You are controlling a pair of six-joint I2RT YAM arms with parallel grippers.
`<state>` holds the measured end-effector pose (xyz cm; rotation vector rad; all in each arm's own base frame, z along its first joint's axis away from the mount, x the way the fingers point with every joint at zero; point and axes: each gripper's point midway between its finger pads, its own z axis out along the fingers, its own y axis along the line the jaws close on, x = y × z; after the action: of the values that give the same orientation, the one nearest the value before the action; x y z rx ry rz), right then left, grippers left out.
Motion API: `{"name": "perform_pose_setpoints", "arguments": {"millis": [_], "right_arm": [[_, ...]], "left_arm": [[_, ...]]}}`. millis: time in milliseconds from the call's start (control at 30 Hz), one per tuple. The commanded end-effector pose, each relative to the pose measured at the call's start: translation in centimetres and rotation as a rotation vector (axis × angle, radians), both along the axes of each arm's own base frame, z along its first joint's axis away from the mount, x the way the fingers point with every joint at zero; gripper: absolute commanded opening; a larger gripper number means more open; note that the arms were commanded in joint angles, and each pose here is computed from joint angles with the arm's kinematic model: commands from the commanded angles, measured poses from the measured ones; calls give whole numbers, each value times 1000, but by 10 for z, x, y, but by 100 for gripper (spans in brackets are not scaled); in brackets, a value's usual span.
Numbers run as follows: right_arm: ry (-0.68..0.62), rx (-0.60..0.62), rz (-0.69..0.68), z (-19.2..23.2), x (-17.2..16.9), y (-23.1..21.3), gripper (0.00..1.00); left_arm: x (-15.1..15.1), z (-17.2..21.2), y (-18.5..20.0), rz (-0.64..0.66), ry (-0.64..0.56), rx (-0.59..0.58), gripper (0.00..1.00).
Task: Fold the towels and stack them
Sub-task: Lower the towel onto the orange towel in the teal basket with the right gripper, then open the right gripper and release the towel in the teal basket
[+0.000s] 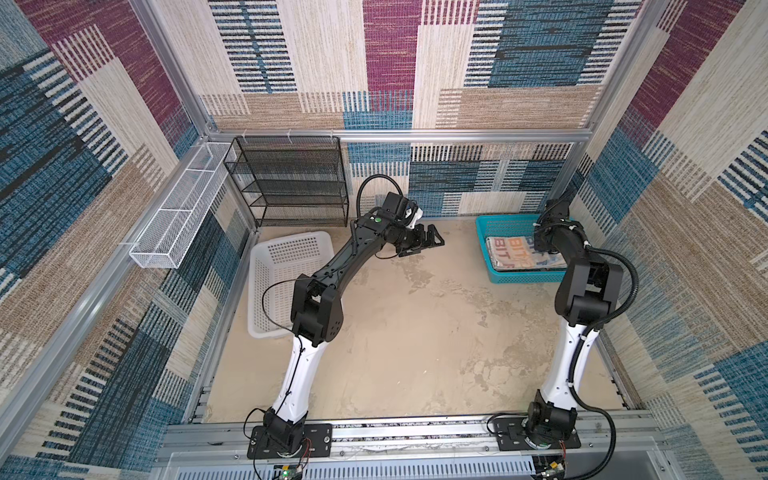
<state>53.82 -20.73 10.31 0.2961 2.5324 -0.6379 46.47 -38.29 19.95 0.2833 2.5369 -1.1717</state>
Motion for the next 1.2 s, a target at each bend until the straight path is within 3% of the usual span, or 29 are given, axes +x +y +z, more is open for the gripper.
{"name": "perform_pose_setpoints", "arguments": {"millis": [0,133,300,500,633,867,1167], "right_arm": [[-47,-21,-38,19,-1,-4,77],[-142,17,-45,51,1,2,98],[-263,142,-2,81,-1,26,99],[-416,411,142,92,1,80,99],[-464,560,176,76,15,88,99],[-487,645,56,38,20,38,99],[-417,723,21,-17,18,30,99]], "left_arm": [[0,4,4,6,-28,25,99],[-6,8,6,4,-33,33,99],[-16,13,13,6,-35,46,99],[-27,23,23,12,-54,64,99],[-36,29,30,15,-63,74,99],[-44,12,37,26,-43,98,99],[-38,-4,32,13,-12,112,99]]}}
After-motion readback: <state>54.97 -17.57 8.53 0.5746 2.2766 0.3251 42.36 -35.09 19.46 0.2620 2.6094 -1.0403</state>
